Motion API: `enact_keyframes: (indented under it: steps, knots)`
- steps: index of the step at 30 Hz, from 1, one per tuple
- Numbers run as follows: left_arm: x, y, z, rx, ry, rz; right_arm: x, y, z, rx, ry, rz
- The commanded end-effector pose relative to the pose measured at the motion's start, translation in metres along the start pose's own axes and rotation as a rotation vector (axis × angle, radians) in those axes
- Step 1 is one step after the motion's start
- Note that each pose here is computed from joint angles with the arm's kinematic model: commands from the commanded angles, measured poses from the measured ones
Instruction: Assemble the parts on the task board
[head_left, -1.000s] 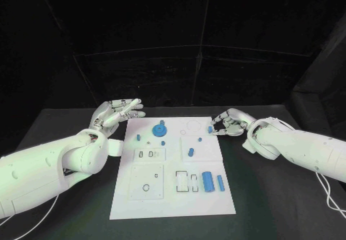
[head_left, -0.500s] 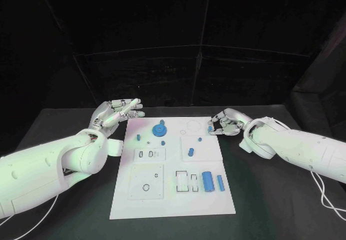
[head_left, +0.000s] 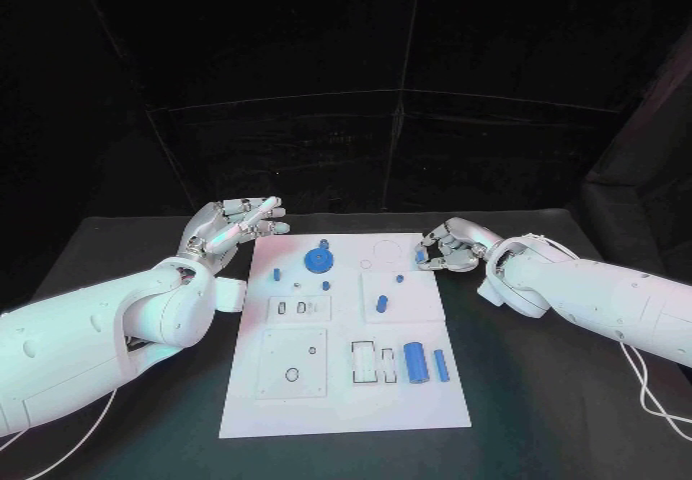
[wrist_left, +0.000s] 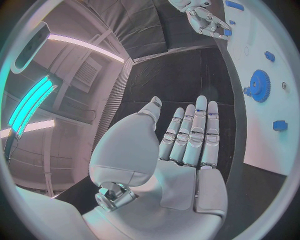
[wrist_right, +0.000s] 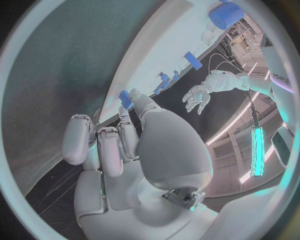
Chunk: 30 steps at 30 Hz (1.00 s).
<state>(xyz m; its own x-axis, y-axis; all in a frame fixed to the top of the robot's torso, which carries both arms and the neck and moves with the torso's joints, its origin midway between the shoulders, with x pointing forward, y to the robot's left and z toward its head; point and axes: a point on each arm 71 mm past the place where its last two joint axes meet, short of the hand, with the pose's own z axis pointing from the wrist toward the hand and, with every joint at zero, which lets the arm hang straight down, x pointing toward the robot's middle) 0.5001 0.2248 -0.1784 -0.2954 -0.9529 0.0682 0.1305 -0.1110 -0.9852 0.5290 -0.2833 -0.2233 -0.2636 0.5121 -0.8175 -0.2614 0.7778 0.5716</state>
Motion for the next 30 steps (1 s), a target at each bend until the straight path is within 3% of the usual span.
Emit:
enact_keyframes:
  steps: [1,14,24,30]
  knots:
    - [0.0011,-0.0012,0.0004,0.007,0.013,-0.003,0.001,0.001,0.000,0.001,0.014,-0.012]
    - [0.0008,-0.0013,0.0001,0.006,0.012,-0.003,0.000,0.001,0.000,0.007,-0.005,-0.023]
    - [0.0003,-0.0015,-0.0003,0.006,0.012,-0.002,-0.006,0.007,-0.002,-0.006,-0.111,-0.027]
    - [-0.0008,-0.0019,-0.0010,0.005,0.010,-0.001,-0.005,0.017,-0.007,0.000,-0.125,-0.007]
